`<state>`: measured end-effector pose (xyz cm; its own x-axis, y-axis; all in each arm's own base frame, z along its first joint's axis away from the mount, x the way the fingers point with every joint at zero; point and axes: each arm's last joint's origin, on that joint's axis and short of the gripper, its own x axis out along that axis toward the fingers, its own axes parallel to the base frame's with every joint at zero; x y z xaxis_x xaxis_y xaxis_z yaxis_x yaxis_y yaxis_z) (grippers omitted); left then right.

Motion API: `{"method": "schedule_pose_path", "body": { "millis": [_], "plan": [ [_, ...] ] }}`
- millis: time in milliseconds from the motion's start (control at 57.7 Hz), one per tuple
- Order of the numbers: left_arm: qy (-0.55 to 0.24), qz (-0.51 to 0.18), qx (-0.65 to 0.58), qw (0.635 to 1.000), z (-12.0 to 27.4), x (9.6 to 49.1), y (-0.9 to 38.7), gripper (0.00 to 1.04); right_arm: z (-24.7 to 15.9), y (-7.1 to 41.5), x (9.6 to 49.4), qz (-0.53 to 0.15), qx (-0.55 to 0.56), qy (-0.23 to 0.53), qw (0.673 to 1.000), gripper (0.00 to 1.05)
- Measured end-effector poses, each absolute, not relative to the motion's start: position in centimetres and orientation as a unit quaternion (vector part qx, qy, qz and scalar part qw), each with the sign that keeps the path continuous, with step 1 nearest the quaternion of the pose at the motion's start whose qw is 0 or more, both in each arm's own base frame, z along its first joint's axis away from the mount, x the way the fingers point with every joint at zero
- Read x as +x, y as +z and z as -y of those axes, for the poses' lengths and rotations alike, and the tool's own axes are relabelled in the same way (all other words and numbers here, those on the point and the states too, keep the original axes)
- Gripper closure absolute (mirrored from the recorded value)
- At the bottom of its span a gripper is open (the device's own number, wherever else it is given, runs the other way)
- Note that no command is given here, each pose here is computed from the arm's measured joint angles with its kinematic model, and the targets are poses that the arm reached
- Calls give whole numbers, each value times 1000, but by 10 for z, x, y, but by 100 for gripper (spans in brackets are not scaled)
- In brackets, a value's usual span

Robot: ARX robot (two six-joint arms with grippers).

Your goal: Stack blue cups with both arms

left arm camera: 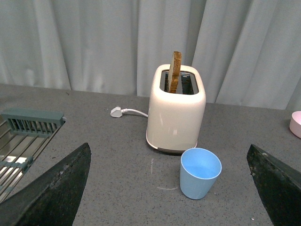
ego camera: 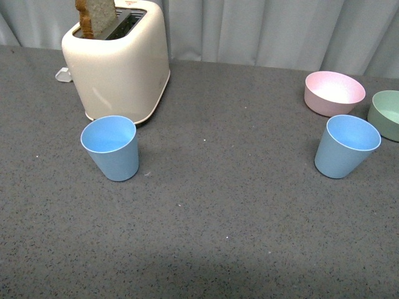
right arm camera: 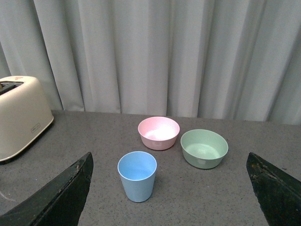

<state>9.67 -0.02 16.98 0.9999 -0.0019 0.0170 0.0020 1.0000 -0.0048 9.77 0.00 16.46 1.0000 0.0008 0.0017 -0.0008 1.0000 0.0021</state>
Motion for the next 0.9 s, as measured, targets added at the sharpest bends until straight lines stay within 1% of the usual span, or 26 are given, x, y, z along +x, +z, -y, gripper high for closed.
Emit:
{"method": "schedule_pose_path", "body": {
  "millis": [901],
  "plan": [
    [-1,8,-2,1000,0,97,170,7,0,165,98,1,1,0,1000,10]
  ]
}}
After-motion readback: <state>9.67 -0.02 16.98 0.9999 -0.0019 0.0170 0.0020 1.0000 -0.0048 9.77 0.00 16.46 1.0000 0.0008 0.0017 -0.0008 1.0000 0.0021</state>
